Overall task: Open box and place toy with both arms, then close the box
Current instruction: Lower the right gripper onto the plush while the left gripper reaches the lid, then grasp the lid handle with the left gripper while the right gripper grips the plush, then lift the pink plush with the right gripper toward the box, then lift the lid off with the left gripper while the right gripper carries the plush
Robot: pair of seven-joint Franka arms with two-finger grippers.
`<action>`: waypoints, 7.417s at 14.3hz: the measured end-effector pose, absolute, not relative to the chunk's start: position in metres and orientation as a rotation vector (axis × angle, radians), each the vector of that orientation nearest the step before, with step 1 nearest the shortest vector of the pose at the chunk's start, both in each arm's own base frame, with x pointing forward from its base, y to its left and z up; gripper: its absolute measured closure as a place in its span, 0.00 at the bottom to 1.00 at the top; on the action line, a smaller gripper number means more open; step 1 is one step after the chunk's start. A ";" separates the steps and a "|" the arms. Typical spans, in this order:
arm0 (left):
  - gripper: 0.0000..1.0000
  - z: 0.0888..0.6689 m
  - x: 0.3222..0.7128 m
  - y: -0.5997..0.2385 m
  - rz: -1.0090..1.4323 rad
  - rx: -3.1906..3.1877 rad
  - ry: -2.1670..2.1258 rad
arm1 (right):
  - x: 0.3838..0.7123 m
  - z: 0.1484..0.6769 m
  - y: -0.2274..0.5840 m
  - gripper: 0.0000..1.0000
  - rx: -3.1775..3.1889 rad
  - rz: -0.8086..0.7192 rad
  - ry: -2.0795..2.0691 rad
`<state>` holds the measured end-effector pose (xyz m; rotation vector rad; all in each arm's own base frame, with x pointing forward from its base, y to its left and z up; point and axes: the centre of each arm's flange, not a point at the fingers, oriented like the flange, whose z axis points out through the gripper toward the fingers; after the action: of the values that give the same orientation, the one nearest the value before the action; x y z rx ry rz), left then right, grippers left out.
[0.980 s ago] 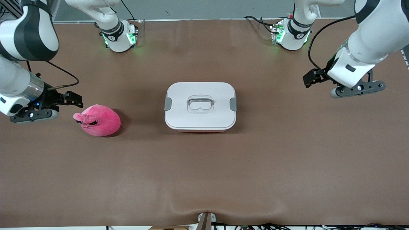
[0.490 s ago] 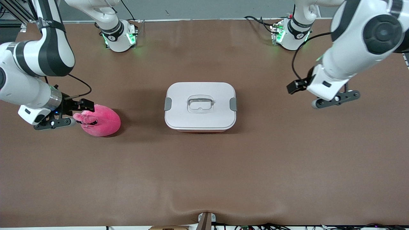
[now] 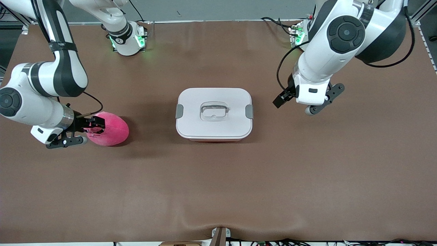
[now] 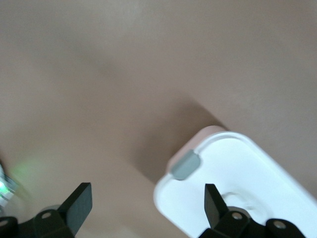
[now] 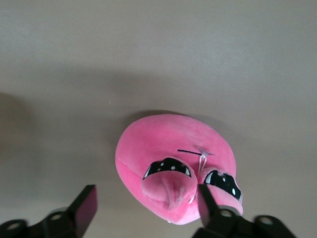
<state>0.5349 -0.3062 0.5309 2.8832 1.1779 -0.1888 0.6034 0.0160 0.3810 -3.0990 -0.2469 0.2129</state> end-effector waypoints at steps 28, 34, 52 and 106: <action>0.42 0.381 0.414 -0.562 0.256 2.057 2.165 | 0.608 0.417 0.005 0.96 -3.041 0.399 -0.398; 0.46 0.362 0.408 -0.573 0.285 2.085 2.114 | 0.615 0.476 0.031 0.96 -3.017 0.347 -0.571; 0.68 0.349 0.417 -0.571 0.300 2.081 2.108 | 0.603 0.529 0.151 0.96 -2.856 0.284 -1.317; 0.93 0.507 0.566 -0.314 0.085 2.621 1.703 | 0.513 0.553 0.384 0.96 -1.506 0.019 -2.750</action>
<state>0.5657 -0.3140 0.5072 2.6214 1.7034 0.0853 0.5134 0.3844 0.5527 -1.5057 -2.7505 0.0186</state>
